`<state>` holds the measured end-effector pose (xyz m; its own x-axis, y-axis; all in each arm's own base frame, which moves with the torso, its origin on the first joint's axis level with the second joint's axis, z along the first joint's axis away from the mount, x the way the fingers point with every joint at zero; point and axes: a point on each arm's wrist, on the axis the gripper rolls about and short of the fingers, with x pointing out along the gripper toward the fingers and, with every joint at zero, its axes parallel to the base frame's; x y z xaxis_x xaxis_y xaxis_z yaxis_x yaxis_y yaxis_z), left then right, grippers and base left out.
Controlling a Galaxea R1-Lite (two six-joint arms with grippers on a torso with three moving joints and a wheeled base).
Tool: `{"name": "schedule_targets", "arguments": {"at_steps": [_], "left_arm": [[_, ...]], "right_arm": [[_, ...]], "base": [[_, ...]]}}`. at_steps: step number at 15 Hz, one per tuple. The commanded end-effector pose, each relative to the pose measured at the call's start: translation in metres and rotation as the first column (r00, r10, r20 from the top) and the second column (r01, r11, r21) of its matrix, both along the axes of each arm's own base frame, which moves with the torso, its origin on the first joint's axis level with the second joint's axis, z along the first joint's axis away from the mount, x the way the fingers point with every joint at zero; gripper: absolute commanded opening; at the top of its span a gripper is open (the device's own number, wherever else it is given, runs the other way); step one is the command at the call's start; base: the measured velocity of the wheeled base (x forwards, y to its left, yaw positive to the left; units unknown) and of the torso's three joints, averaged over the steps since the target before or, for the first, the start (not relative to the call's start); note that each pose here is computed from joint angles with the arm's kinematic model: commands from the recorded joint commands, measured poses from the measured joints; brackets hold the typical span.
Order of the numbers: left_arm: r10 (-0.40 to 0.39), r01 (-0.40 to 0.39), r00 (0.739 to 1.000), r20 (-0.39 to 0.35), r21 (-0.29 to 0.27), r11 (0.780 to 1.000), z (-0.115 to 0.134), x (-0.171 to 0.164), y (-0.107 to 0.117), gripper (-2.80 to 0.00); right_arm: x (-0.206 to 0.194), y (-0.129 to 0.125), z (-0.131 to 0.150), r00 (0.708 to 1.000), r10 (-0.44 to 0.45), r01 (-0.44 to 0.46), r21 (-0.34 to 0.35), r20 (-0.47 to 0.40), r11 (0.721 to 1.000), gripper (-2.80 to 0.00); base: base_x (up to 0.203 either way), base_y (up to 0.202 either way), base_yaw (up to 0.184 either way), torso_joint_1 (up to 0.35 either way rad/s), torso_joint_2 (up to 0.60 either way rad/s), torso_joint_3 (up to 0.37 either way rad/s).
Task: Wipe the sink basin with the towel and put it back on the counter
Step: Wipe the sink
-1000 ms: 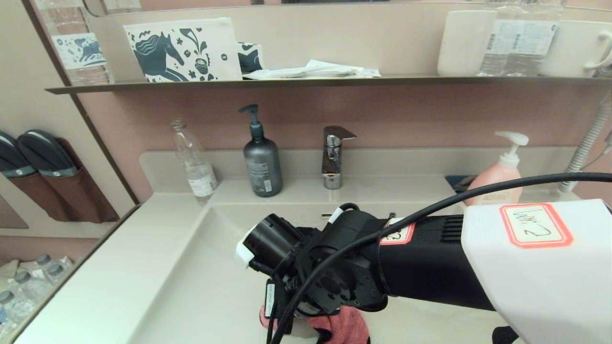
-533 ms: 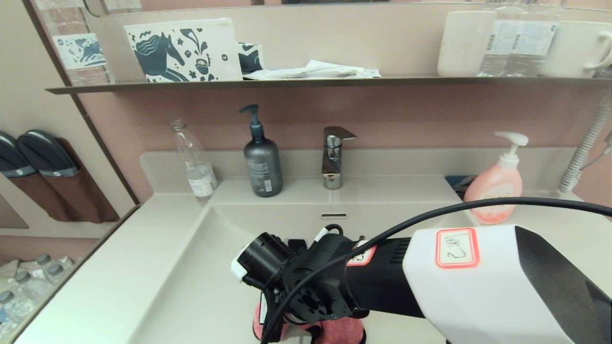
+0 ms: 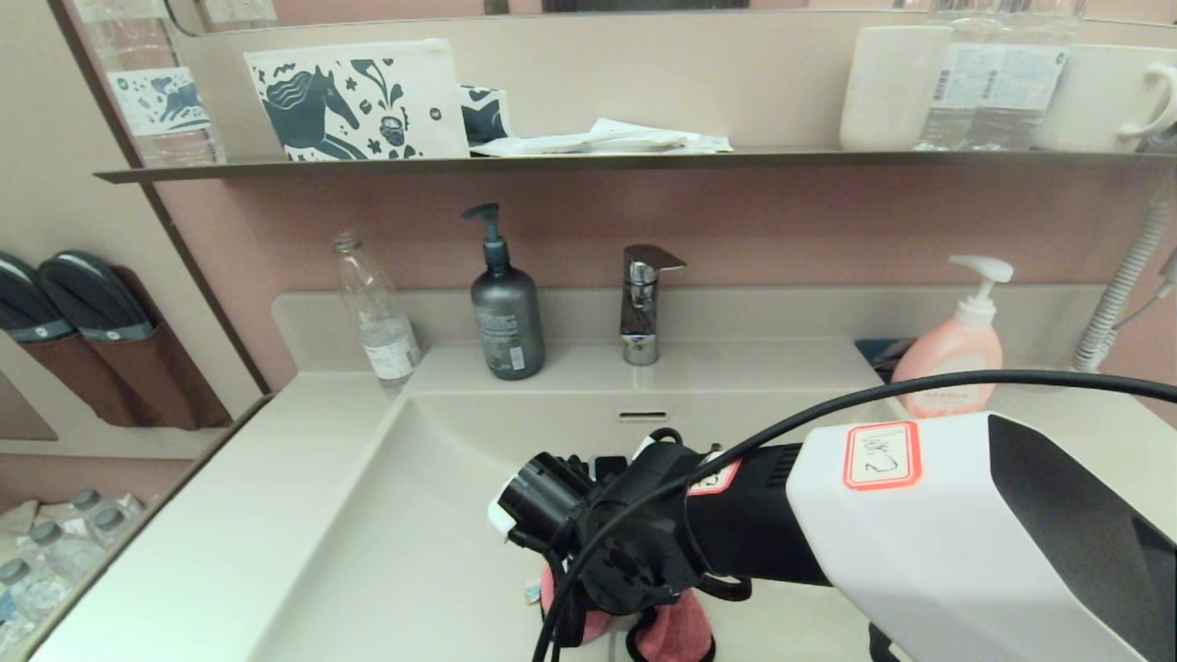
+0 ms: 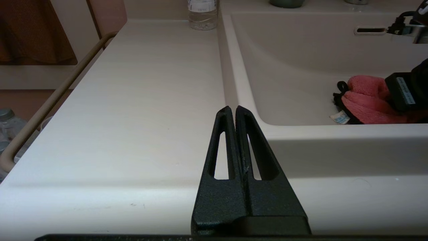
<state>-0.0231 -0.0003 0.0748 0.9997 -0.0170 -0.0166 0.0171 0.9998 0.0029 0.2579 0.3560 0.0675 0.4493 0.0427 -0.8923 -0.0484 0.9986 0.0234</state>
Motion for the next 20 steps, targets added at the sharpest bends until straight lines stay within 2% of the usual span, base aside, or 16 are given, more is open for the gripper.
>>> {"name": "schedule_targets", "arguments": {"at_steps": [1,3,4,8,11,16,20], "left_arm": [[0.000,0.000,1.000,0.000,0.000,1.000,0.000,0.000,0.000,-2.80],[0.000,0.000,1.000,0.000,0.000,1.000,0.000,0.000,0.000,-2.80],[0.000,0.000,1.000,0.000,0.000,1.000,0.000,0.000,0.000,-2.80],[0.000,0.000,1.000,0.000,0.000,1.000,0.000,0.000,0.000,-2.80],[0.000,0.000,1.000,0.000,0.000,1.000,0.000,0.000,0.000,-2.80],[0.000,0.000,1.000,0.000,0.000,1.000,0.000,0.000,0.000,-2.80],[0.000,0.000,1.000,0.000,0.000,1.000,0.000,0.000,0.000,-2.80]], "right_arm": [[-0.004,-0.019,0.002,1.000,-0.025,0.024,-0.054,-0.018,0.998,-2.80],[-0.012,-0.038,-0.010,0.998,-0.053,0.043,-0.194,-0.045,0.980,-2.80],[-0.015,-0.046,-0.012,0.996,-0.063,0.048,-0.235,-0.057,0.971,-2.80],[-0.021,-0.077,-0.009,0.988,-0.144,0.123,-0.291,-0.053,0.949,-2.80],[-0.021,-0.099,0.018,0.983,-0.185,0.174,-0.262,-0.017,0.949,-2.80],[-0.032,-0.140,0.086,0.974,-0.222,0.227,-0.173,0.049,0.959,-2.80],[-0.053,-0.169,0.138,0.968,-0.220,0.229,-0.071,0.119,0.971,-2.80]], "base": [[0.000,0.000,0.000,0.000,0.00,0.000],[0.000,0.000,0.000,0.000,0.00,0.000],[0.000,0.000,0.000,0.000,0.00,0.000],[0.000,0.000,0.000,0.000,0.00,0.000],[0.000,0.000,0.000,0.000,0.00,0.000],[0.000,0.000,0.000,0.000,0.00,0.000],[0.000,0.000,0.000,0.000,0.00,0.000]]}}
